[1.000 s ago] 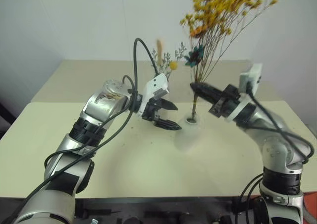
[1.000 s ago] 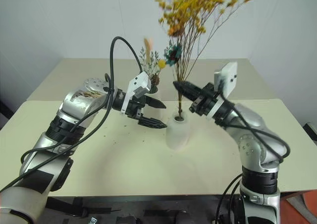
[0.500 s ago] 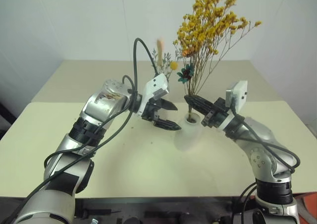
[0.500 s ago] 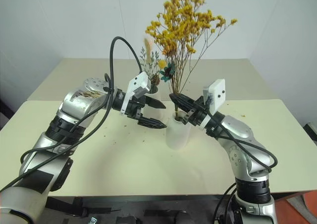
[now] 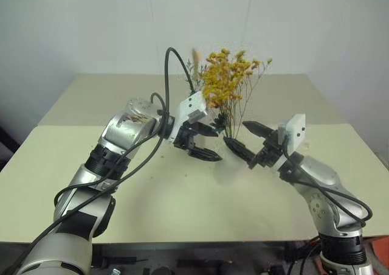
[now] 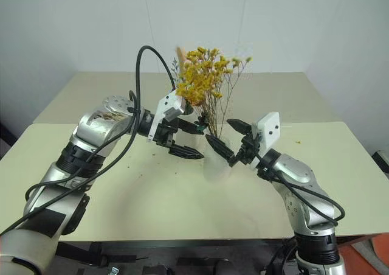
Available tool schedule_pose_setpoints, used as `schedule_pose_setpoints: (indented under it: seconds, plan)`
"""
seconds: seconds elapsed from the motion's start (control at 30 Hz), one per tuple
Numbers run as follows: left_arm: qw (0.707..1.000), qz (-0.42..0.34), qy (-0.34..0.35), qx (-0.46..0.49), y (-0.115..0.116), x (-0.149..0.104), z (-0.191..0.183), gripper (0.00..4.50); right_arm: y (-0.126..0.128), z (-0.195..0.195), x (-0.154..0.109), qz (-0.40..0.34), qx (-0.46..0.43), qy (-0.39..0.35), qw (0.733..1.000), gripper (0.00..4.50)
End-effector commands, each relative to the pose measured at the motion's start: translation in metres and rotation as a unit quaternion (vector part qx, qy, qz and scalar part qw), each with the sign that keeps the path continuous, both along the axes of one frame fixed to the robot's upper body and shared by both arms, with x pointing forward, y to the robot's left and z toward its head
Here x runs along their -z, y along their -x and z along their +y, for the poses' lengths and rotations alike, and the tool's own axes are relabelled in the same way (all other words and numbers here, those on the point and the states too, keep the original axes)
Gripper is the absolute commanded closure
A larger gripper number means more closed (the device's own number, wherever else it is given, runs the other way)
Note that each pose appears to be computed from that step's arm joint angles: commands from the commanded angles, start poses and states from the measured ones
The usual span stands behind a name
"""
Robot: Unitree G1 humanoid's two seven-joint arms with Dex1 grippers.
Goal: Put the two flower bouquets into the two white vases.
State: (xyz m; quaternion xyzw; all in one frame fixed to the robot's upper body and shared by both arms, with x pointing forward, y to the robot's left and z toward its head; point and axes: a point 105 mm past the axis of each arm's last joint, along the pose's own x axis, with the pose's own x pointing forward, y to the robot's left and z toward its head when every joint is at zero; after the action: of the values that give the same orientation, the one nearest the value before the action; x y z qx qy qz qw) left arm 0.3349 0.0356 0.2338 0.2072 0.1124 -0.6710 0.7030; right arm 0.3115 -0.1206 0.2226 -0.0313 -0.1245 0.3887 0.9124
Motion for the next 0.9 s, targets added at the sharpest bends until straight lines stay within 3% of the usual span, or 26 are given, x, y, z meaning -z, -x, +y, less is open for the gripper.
schedule_pose_setpoints:
  seconds: [0.03,0.5,0.9]
  plan:
    - [0.999,-0.031,0.0,0.008,0.001,-0.011,-0.003,0.0,0.012,-0.012,-0.017,-0.039,0.002,0.002,0.999,0.02]
    - [0.998,-0.053,0.019,0.017,-0.001,-0.019,-0.009,0.0,0.023,-0.049,-0.015,-0.026,0.027,0.038,0.999,0.02]
    - [0.997,-0.042,0.027,-0.066,0.018,0.003,0.064,0.0,0.037,-0.088,-0.014,0.02,-0.002,0.118,0.993,0.02]
